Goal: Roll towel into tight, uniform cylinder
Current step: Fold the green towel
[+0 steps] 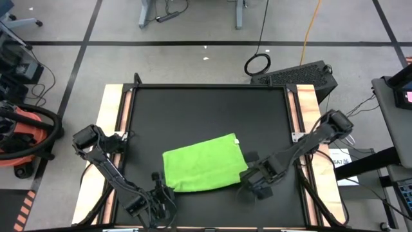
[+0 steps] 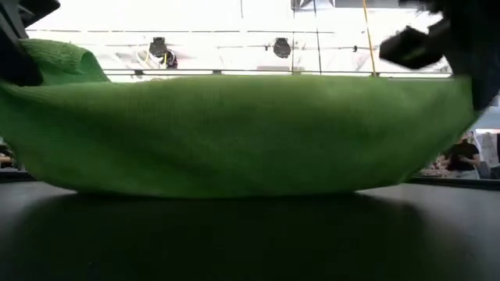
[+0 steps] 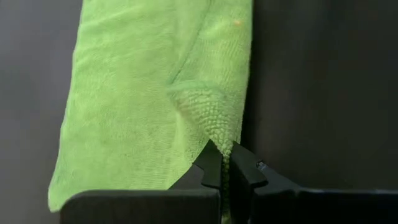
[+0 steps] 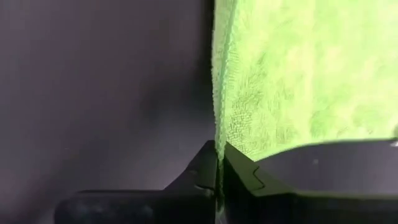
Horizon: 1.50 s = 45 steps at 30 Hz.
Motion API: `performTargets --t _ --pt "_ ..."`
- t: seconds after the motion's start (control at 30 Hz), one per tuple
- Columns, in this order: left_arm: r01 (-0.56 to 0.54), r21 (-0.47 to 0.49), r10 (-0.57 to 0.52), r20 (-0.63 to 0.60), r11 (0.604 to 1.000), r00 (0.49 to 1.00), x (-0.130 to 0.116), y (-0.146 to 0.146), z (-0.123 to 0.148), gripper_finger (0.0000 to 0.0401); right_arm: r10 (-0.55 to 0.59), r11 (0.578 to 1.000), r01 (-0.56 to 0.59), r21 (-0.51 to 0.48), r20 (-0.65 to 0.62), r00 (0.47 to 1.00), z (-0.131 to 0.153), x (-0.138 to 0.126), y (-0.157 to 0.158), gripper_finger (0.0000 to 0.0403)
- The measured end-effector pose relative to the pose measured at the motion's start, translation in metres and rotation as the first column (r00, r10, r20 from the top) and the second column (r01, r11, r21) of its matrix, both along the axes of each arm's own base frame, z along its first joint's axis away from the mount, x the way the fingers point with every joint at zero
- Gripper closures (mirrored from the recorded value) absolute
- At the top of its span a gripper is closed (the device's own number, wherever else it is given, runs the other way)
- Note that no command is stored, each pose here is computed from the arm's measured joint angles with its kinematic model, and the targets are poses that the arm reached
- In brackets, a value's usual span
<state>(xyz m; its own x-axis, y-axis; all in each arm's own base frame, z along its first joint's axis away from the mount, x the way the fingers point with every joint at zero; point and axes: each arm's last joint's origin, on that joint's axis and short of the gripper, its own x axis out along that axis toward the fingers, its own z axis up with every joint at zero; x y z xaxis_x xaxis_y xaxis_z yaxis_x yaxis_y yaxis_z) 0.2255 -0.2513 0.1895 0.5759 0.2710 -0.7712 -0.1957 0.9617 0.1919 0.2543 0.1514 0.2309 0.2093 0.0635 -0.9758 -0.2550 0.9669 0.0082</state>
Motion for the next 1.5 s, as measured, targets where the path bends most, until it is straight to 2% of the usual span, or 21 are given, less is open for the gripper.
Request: performTargets --t 0.07,0.23,0.47,0.6,0.83,1.0,1.17,1.4,1.5 --pt "-0.009 0.013 0.009 -0.001 1.0 1.0 -0.001 0.001 0.0 0.0397 0.008 1.0 -0.008 0.008 0.031 0.999 0.01 0.001 -0.004 0.0402" --pt "-0.108 0.028 0.108 0.02 0.994 0.994 0.0 0.01 0.0 0.0397 -0.004 0.997 0.011 -0.081 0.097 0.995 0.024 0.013 -0.022 0.0402" --pt "-0.236 -0.008 0.236 0.07 0.972 0.969 0.0 0.016 0.0 0.0397 -0.053 0.991 0.066 -0.116 0.114 0.992 0.024 0.031 -0.061 0.0403" --pt "-0.298 -0.025 0.299 0.075 0.954 0.951 -0.003 0.022 -0.009 0.0397 -0.072 0.988 0.085 -0.133 0.096 0.993 0.019 0.039 -0.079 0.0403" --pt "-0.434 -0.037 0.435 0.058 0.9 0.898 -0.009 0.045 -0.034 0.0386 -0.089 0.985 0.096 -0.142 0.055 0.995 -0.004 0.06 -0.106 0.0401" --pt "-0.463 -0.009 0.463 0.046 0.886 0.885 -0.007 0.055 -0.041 0.0371 -0.113 0.983 0.113 -0.148 0.007 0.994 -0.021 0.071 -0.125 0.0391" --pt "-0.468 0.004 0.467 0.049 0.884 0.883 -0.005 0.059 -0.041 0.0335 -0.141 0.978 0.137 -0.16 -0.015 0.99 -0.029 0.074 -0.137 0.037" --pt "-0.467 0.014 0.465 0.08 0.884 0.882 -0.005 0.059 -0.04 0.0241 -0.16 0.966 0.158 -0.203 0.004 0.987 -0.028 0.075 -0.144 0.0309" --pt "-0.466 0.018 0.462 0.092 0.885 0.882 -0.005 0.059 -0.04 0.0215 -0.151 0.972 0.148 -0.181 -0.003 0.988 -0.028 0.075 -0.145 0.0304"
